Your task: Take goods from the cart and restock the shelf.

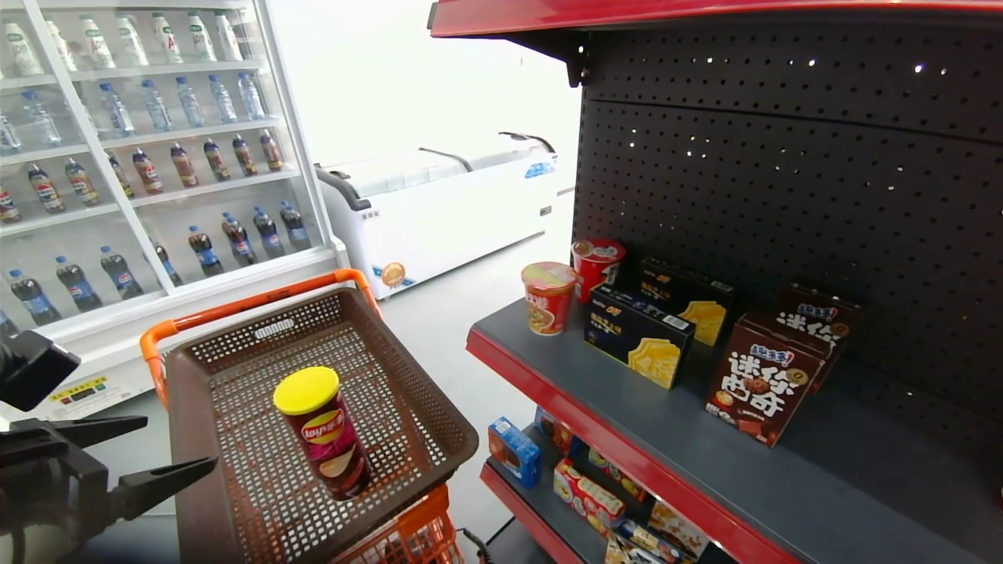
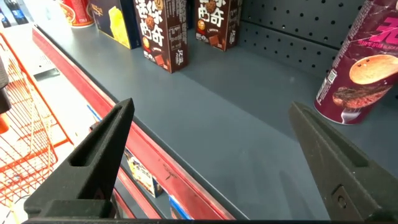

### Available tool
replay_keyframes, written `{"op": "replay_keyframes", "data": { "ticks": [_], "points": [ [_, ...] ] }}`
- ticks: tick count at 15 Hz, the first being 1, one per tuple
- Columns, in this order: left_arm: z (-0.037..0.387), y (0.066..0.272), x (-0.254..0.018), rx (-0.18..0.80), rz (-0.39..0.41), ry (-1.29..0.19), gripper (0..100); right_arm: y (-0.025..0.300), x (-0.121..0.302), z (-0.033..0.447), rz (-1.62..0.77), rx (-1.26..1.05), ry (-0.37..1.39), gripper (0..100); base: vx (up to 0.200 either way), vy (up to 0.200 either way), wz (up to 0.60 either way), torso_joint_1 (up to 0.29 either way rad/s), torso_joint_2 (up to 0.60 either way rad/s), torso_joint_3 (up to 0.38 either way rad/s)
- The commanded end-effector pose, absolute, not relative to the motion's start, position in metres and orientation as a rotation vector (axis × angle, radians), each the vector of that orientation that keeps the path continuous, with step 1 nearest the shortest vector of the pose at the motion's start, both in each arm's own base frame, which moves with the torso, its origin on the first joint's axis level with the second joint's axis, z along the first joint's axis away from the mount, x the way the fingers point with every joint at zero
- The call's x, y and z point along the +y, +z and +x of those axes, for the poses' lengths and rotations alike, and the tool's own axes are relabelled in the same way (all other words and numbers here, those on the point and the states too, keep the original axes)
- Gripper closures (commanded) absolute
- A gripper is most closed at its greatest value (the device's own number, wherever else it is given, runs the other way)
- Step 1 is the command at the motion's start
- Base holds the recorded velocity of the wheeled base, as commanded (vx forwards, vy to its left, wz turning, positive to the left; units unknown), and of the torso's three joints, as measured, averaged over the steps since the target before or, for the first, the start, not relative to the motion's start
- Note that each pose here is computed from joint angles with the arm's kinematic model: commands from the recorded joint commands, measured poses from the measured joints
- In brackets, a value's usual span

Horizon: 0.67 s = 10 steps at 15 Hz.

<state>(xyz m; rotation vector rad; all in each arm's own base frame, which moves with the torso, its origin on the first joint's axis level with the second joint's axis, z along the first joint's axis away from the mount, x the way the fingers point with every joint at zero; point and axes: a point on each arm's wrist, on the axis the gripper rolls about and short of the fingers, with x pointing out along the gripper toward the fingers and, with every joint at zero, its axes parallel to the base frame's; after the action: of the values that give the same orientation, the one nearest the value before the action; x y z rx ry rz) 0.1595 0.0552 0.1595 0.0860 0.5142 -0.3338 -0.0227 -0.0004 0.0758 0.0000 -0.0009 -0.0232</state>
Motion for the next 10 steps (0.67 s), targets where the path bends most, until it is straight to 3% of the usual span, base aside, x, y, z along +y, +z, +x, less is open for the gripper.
{"op": "replay_keyframes", "data": {
  "ticks": [1, 2, 10],
  "points": [
    [0.173, 0.120, 0.062, 0.630, 0.011, -0.364, 0, 0.076, 0.000, -0.023, 0.000, -0.002, -0.023, 0, 0.000, 0.000, 0.00, 0.000, 0.00, 0.000],
    [0.183, 0.103, 0.057, 0.630, 0.026, -0.409, 0, 0.076, 0.000, -0.023, 0.000, -0.002, -0.023, 0, 0.000, 0.000, 0.00, 0.000, 0.00, 0.000],
    [0.236, 0.057, 0.052, 0.589, 0.081, -0.491, 0, 0.076, 0.000, -0.023, 0.000, -0.002, -0.023, 0, 0.000, 0.000, 0.00, 0.000, 0.00, 0.000]
  ]
}}
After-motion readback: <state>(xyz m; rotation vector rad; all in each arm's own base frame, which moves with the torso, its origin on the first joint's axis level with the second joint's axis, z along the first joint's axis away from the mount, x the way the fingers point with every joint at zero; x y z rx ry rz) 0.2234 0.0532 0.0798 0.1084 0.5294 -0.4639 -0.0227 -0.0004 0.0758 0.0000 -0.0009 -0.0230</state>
